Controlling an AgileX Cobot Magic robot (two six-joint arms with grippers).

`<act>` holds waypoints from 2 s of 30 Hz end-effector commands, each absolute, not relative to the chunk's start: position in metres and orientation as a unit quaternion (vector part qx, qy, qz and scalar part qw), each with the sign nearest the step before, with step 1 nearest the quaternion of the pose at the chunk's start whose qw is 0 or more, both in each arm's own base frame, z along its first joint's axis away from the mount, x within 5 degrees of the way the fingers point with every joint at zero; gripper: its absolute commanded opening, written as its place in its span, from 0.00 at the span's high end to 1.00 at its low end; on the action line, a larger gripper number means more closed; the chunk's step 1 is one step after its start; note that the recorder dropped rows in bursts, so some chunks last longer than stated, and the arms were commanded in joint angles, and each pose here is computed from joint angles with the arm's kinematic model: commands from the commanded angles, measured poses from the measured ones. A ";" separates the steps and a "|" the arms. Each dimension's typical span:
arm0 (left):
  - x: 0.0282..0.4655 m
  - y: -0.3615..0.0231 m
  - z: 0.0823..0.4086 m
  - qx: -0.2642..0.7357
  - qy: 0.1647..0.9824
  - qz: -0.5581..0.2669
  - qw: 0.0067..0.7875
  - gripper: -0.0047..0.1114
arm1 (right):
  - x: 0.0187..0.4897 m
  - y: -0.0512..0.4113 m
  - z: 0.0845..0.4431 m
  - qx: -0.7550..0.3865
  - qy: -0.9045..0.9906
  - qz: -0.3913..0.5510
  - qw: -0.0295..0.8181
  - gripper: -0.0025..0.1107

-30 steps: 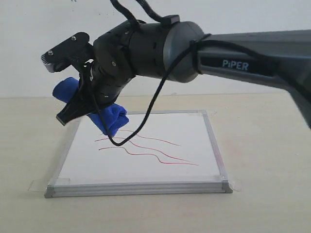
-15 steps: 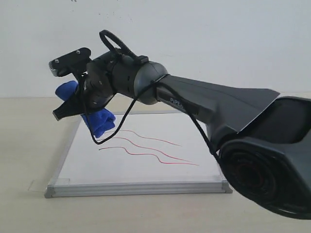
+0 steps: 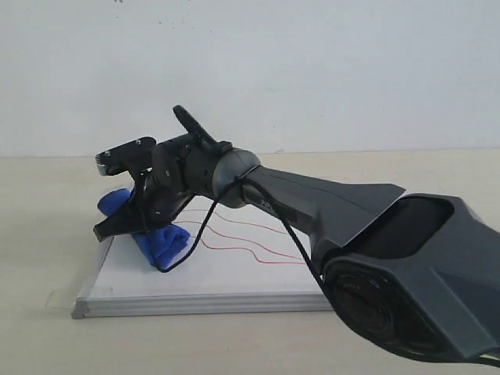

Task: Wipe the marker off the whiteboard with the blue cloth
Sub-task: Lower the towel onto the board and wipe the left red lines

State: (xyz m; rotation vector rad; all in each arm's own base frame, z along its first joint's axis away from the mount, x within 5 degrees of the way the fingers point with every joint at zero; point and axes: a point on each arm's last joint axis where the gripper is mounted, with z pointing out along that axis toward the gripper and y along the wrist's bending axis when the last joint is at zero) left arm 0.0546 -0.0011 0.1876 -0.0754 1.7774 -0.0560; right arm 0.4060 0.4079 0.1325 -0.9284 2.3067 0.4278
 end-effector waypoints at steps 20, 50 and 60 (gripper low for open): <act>0.054 -0.001 0.186 -0.030 0.777 -0.021 0.629 0.93 | 0.433 0.369 0.116 -0.299 0.910 0.097 0.271 0.98; 0.054 -0.001 0.186 -0.030 0.777 -0.021 0.629 0.93 | 0.429 0.397 0.129 -0.313 0.865 0.177 0.351 0.98; 0.054 -0.001 0.186 -0.030 0.777 -0.021 0.629 0.93 | 0.430 0.403 0.130 -0.388 0.817 0.160 0.395 0.98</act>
